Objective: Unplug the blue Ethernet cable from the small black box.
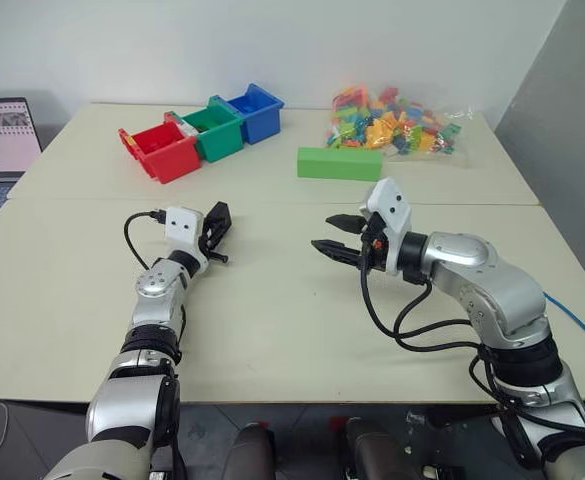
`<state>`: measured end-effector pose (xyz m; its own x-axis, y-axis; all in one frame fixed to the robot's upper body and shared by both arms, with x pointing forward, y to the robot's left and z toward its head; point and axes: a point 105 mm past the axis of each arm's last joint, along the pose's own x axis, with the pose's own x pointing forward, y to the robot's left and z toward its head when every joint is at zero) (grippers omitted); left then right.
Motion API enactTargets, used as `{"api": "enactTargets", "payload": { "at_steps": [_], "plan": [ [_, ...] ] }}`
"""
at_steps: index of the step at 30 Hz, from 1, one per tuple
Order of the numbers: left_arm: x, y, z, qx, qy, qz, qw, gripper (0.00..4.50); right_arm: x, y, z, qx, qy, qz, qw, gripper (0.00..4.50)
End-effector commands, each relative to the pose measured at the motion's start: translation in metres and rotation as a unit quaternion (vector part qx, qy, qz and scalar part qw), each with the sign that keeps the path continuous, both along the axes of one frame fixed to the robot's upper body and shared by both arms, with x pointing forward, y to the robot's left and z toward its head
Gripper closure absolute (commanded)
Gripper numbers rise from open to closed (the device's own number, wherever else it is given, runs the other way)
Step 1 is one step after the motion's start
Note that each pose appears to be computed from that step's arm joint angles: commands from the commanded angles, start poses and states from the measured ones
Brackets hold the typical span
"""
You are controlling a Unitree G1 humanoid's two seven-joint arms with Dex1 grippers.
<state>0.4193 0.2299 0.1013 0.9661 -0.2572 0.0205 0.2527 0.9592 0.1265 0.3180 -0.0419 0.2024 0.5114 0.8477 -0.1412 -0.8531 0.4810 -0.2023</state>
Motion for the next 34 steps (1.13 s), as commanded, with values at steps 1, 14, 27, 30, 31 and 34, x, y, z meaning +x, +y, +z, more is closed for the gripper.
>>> {"api": "enactTargets", "payload": {
  "at_steps": [1, 14, 27, 30, 31, 34],
  "plan": [
    [-0.005, 0.005, -0.003, -0.019, 0.002, -0.008, 1.0, 2.39, -0.005, 0.0, 0.017, 0.006, -0.029, 0.007, 1.0, 1.9],
    [-0.053, 0.04, 0.004, 0.025, 0.041, 0.025, 0.999, 0.47, -0.004, -0.013, 0.0, -0.006, -0.021, -0.023, 0.999, 1.9],
    [-0.124, 0.059, 0.063, 0.107, 0.081, -0.061, 0.989, 0.47, -0.016, -0.08, -0.018, -0.018, -0.027, -0.023, 0.999, 1.9],
    [-0.131, 0.057, 0.074, 0.106, 0.089, -0.09, 0.986, 0.47, -0.019, -0.091, -0.013, -0.022, -0.019, -0.013, 0.999, 1.9],
    [-0.132, 0.056, 0.075, 0.106, 0.094, -0.096, 0.985, 0.47, -0.018, -0.094, -0.013, -0.024, -0.018, -0.014, 0.999, 1.9],
    [-0.134, 0.055, 0.077, 0.107, 0.1, -0.11, 0.983, 0.47, -0.017, -0.098, -0.012, -0.027, -0.019, -0.017, 0.999, 1.9]
  ]
}}
